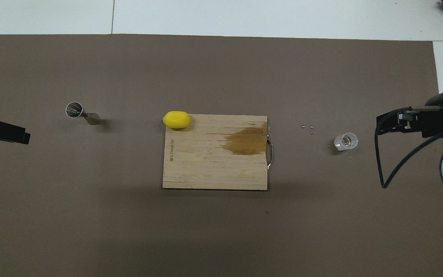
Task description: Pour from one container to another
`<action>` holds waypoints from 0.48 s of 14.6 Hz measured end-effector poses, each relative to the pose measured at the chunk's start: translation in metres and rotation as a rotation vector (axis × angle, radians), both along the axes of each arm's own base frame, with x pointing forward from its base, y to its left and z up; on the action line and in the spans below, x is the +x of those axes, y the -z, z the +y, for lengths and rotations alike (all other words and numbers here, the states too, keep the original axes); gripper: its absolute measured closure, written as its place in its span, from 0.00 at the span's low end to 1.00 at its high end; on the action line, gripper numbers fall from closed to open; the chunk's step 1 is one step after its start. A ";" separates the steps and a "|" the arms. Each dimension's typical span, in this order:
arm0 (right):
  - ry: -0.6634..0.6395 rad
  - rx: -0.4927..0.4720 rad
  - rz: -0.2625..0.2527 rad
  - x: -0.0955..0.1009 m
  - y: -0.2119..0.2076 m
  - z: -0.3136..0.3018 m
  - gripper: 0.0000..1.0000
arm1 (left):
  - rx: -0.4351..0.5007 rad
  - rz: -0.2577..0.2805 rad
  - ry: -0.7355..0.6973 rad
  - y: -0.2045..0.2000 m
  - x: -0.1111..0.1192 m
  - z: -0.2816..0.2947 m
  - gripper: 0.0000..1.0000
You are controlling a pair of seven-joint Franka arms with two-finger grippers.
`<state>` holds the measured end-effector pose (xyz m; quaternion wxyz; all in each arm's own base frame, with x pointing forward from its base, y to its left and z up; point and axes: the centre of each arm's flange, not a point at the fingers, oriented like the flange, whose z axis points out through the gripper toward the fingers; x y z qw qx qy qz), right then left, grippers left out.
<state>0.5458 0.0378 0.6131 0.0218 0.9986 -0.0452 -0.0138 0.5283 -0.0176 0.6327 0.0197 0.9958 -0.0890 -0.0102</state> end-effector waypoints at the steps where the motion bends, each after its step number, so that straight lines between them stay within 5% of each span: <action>1: 0.000 0.000 0.000 0.000 0.000 0.000 0.00 | 0.000 0.000 0.000 0.000 0.000 0.000 0.00; 7: 0.004 0.000 0.000 0.000 0.000 -0.002 0.00 | 0.000 0.000 -0.016 0.006 0.001 0.004 0.00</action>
